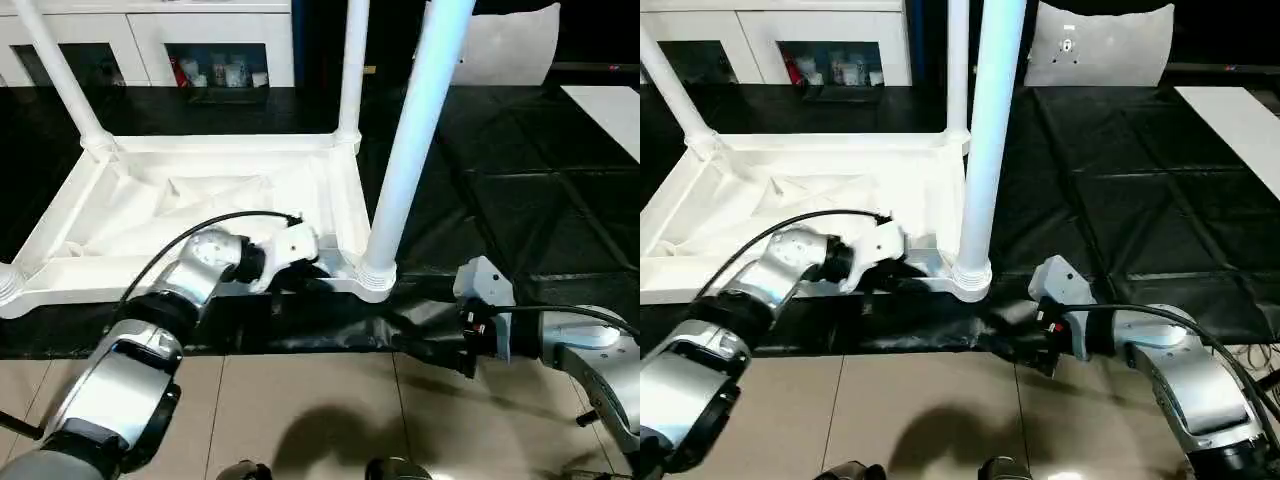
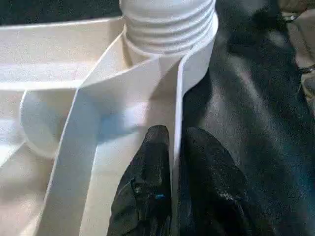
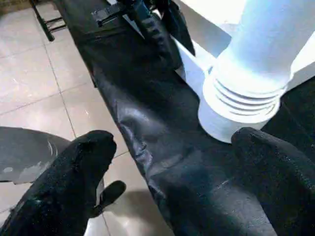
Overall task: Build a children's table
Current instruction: Rotate table base, then rotate leg to tighten
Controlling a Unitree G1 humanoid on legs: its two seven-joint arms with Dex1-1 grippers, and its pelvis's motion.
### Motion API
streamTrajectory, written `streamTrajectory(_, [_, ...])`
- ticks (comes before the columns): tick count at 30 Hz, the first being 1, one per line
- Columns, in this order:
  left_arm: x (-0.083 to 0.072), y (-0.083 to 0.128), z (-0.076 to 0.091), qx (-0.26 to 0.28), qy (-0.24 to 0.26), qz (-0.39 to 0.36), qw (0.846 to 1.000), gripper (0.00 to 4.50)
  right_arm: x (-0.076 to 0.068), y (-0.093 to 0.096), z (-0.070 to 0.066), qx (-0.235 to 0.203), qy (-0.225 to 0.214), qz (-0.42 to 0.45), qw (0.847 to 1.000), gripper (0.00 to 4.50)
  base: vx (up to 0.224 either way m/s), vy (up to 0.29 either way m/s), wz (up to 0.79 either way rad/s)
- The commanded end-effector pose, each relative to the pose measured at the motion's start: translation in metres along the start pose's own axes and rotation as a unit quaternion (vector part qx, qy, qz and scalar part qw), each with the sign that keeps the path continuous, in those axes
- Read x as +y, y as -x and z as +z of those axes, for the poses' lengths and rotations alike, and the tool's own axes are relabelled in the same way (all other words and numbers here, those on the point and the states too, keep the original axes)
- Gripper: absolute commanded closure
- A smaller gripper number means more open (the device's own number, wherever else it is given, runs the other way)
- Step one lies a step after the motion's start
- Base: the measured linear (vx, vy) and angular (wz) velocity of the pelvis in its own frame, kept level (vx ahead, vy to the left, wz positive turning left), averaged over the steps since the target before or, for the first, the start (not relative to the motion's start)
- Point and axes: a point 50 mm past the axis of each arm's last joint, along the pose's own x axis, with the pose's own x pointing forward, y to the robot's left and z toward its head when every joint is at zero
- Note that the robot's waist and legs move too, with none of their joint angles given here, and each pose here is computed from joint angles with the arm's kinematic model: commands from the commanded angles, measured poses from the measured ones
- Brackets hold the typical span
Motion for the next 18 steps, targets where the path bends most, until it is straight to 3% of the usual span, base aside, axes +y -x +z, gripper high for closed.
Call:
streamTrajectory(1, [0.0009,0.0028,-0.0026,0.01,0.001,-0.002,1.0,3.82,-0.0001,-0.0016,0.0037,-0.007,0.009,0.006,1.0,0.0,0.0,0.0,0.0])
streamTrajectory(6, [0.0031,0.007,-0.0039,0.018,0.002,-0.001,1.0,3.82,0.0001,-0.0013,0.0035,-0.007,0.009,0.006,1.0,0.0,0.0,0.0,0.0])
streamTrajectory(11, [0.0029,0.0078,-0.0042,0.006,0.006,-0.004,1.0,4.34,0.0006,-0.0006,0.0025,-0.008,0.009,0.006,1.0,0.0,0.0,0.0,0.0])
streamTrajectory(18, [-0.0013,0.0059,-0.0068,0.002,0.001,-0.016,1.0,4.48,-0.0037,0.0001,0.0051,-0.018,0.014,-0.001,1.0,0.0,0.0,0.0,0.0])
